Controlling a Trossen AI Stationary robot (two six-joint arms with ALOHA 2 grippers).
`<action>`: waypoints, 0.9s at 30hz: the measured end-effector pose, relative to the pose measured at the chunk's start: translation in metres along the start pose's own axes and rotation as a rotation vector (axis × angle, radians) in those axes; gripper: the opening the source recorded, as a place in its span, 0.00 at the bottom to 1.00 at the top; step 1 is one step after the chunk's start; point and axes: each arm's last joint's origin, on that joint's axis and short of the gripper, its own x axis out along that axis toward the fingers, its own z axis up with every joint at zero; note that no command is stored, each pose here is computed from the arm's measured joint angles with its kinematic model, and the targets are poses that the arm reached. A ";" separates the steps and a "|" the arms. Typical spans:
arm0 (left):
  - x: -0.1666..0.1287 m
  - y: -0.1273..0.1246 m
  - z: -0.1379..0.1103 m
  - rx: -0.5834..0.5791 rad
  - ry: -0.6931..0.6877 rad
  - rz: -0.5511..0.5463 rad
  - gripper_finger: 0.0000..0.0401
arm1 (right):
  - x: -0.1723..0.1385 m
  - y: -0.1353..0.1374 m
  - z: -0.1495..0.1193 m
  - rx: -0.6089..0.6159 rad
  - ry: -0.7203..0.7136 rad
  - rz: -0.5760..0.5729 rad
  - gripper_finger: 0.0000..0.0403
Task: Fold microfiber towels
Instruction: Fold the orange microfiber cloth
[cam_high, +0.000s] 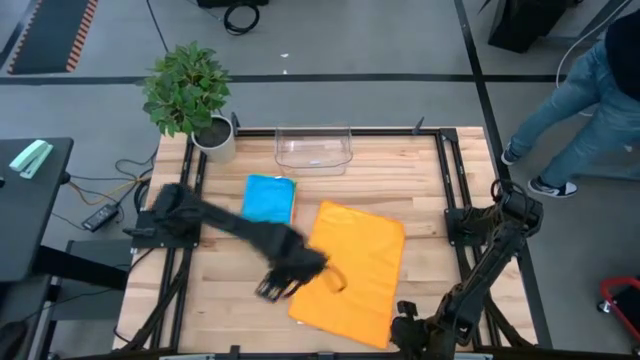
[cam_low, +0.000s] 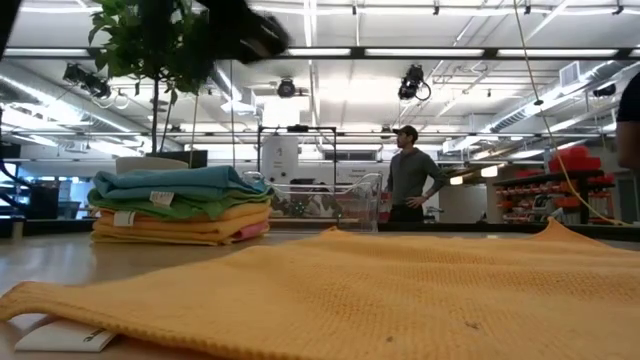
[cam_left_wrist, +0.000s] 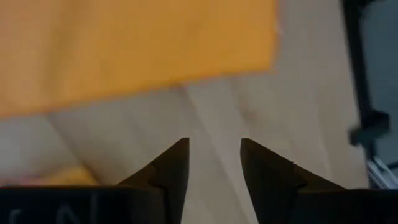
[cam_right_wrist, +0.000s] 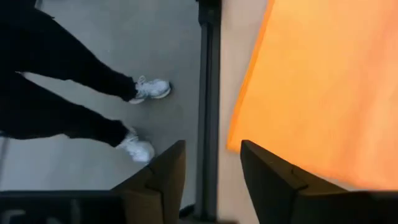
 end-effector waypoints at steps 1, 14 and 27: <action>-0.001 -0.014 -0.007 0.001 0.005 0.015 0.36 | 0.000 0.000 0.000 -0.023 -0.011 -0.007 0.41; 0.059 -0.123 -0.073 0.306 -0.705 0.023 0.26 | 0.000 -0.002 0.003 -0.186 -0.054 -0.042 0.42; 0.134 -0.111 -0.064 0.382 -0.603 0.240 0.49 | 0.028 -0.005 -0.013 -0.243 0.005 -0.084 0.42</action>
